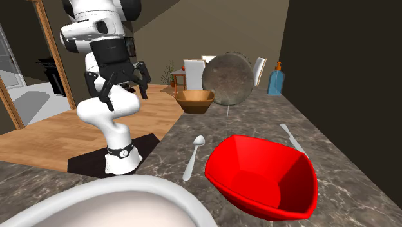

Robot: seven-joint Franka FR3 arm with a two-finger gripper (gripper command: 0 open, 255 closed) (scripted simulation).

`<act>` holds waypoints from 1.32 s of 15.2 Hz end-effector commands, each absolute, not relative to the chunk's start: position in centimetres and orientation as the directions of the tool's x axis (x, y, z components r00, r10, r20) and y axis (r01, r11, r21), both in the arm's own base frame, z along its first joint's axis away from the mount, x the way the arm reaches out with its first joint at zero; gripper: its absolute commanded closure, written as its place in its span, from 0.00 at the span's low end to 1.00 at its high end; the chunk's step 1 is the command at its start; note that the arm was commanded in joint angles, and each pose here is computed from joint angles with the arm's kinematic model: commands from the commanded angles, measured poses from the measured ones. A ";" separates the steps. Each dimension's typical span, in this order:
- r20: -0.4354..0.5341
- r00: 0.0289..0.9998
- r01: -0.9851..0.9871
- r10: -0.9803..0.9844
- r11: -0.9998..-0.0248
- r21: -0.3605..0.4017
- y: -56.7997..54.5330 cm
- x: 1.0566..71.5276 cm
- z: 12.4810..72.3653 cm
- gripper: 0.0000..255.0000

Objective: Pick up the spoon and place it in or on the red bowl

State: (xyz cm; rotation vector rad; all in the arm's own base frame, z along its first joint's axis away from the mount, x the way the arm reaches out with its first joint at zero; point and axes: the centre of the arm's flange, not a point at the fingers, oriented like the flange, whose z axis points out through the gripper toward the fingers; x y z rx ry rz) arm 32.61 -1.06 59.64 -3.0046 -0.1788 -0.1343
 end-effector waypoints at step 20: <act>-0.142 0.676 -0.737 -0.724 -0.659 -0.150 9.9 46.3 46.8 0.00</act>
